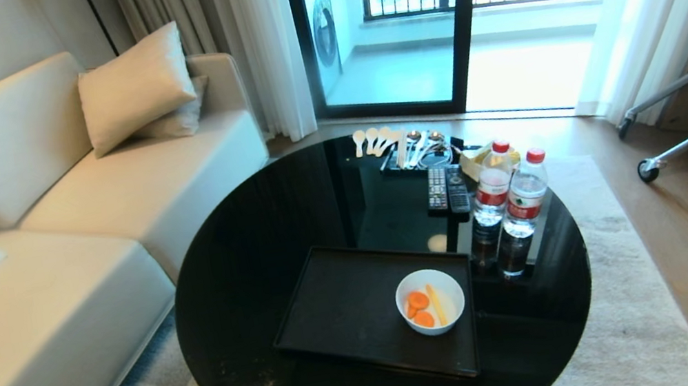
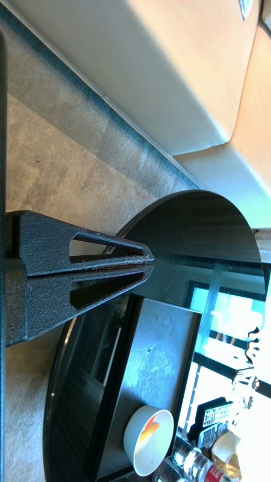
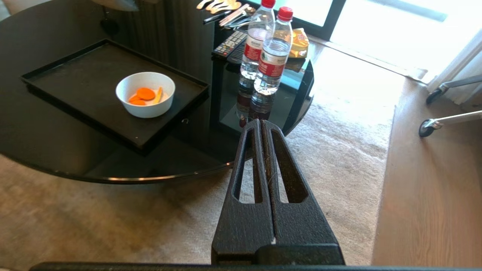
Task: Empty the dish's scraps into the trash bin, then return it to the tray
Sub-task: Pick up the bowl with leftover food
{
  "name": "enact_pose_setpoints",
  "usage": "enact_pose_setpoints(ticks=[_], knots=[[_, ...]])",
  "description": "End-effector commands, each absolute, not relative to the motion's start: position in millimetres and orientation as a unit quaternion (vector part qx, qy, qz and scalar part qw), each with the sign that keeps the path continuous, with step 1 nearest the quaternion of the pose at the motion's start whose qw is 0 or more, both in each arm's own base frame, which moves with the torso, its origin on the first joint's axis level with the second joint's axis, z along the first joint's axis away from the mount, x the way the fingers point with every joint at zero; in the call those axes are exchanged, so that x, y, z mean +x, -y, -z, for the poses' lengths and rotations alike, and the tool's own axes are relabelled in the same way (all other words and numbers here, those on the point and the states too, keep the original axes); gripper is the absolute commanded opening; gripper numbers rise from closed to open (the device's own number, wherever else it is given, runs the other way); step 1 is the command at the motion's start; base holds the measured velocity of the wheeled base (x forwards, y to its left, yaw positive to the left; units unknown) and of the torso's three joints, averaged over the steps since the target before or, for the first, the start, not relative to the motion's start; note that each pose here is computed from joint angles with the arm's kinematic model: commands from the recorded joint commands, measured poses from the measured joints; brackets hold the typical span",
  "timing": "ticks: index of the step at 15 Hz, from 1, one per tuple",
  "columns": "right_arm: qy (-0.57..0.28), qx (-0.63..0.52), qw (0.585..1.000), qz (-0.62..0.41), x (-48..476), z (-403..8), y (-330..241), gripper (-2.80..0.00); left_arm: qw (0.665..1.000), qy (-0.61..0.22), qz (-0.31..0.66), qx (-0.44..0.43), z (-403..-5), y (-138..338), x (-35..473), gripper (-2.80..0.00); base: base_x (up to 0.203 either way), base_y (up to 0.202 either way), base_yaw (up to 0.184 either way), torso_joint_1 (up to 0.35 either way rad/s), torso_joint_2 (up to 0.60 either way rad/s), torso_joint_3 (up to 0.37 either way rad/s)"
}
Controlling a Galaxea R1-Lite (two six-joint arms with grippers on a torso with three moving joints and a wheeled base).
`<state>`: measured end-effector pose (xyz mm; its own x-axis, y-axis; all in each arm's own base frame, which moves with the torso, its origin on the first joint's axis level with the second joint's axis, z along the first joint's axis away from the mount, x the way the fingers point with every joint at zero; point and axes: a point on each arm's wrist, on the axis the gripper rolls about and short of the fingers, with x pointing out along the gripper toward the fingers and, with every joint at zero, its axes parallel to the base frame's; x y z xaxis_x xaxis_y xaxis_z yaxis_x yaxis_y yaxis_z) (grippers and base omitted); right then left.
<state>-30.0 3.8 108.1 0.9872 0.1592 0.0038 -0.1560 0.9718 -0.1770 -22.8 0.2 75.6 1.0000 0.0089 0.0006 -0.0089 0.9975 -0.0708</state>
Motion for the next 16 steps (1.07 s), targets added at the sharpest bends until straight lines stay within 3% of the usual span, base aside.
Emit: enact_pose_setpoints(ticks=[1, 6, 9, 13, 16], knots=[[-0.044, -0.086, 0.991, -0.089, -18, -139, -4, -2.80, 0.999, 0.001, -0.005, -0.035, -76, 0, -23, -2.80, 0.000, 0.000, 0.000, 0.000, 0.00, 0.000], [-0.129, -0.087, 0.982, -0.104, 56, -230, -4, -2.80, 0.999, 0.001, -0.005, -0.035, -76, 0, -23, -2.80, 0.000, 0.000, 0.000, 0.000, 0.00, 0.000], [-0.166, -0.088, 0.973, -0.131, 121, -263, -9, -2.80, 0.999, 0.001, -0.005, -0.036, -76, 0, -23, -2.80, 0.000, 0.000, 0.000, 0.000, 0.00, 0.000], [-0.219, -0.082, 0.951, -0.205, 201, -267, -45, -2.80, 0.999, 0.001, -0.005, -0.036, -76, 0, -23, -2.80, 0.000, 0.000, 0.000, 0.000, 0.00, 0.000], [-0.283, -0.054, 0.926, -0.242, 239, -244, -94, -2.80, 0.999, 0.001, -0.005, -0.035, -76, 0, -23, -2.80, 0.000, 0.000, 0.000, 0.000, 0.00, 0.000]])
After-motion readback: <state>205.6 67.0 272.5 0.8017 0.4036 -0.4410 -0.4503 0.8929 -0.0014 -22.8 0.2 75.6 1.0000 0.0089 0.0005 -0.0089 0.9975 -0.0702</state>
